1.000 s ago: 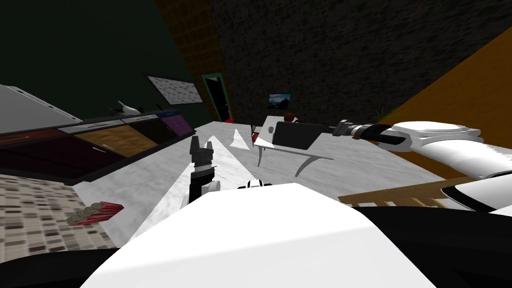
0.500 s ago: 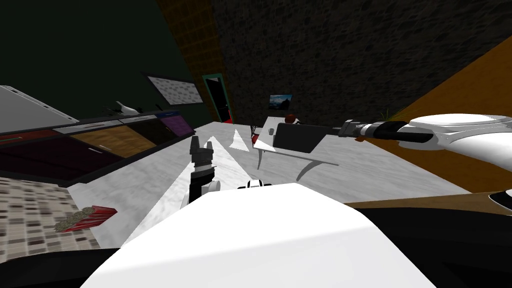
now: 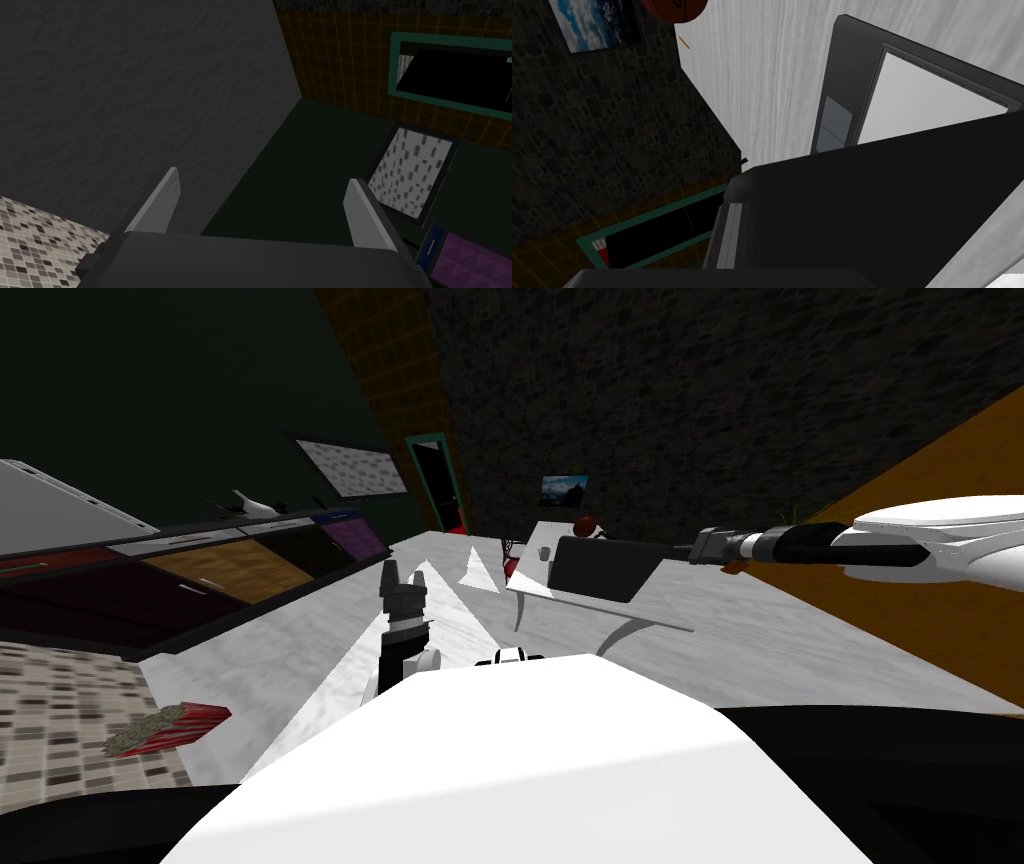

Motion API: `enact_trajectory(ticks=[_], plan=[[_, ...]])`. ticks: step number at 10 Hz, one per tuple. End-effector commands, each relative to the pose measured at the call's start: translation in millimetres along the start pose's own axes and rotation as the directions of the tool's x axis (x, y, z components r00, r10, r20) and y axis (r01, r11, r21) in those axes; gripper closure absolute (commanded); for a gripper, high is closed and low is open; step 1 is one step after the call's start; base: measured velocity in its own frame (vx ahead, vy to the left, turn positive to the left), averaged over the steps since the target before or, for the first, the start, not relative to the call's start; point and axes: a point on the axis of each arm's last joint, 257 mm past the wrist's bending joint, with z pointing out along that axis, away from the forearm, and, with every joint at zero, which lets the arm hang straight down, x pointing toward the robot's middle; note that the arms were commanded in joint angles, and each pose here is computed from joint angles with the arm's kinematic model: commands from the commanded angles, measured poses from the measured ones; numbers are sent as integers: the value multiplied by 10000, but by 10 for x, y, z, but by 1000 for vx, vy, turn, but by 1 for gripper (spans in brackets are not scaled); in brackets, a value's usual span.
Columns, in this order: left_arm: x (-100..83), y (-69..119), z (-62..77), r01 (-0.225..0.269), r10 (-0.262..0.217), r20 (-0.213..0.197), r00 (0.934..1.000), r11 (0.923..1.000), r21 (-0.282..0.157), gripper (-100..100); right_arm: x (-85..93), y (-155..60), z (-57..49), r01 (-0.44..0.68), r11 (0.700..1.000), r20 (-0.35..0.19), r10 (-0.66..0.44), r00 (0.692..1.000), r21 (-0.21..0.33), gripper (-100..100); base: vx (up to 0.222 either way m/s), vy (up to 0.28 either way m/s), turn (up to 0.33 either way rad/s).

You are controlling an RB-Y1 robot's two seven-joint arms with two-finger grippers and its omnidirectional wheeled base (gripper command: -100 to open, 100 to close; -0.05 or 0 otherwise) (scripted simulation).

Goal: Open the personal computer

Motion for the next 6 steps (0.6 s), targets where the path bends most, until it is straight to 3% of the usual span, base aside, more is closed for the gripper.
enact_trajectory(ticks=[1,2,3,5,6], plan=[[0,0,0,0,0,0,10000,10000,0,0,34,114,-152,-376,9956,-141,366,9992,-855,100,124,-41,56],[0,0,0,-1,1,0,10000,10000,-1,0,36,82,-169,-380,9957,-181,366,9992,-843,100,97,-30,14],[0,0,0,0,0,0,10000,10000,0,0,56,113,-257,-557,9910,-320,522,9981,-1219,100,120,-17,30],[0,0,0,0,0,0,10000,10000,0,0,55,107,-252,-515,9920,-296,484,9984,-1155,100,61,-19,9],[0,0,0,1,-1,0,10000,10000,1,0,118,129,-279,-516,9909,-506,456,9977,-1246,-100,53,87,19]])
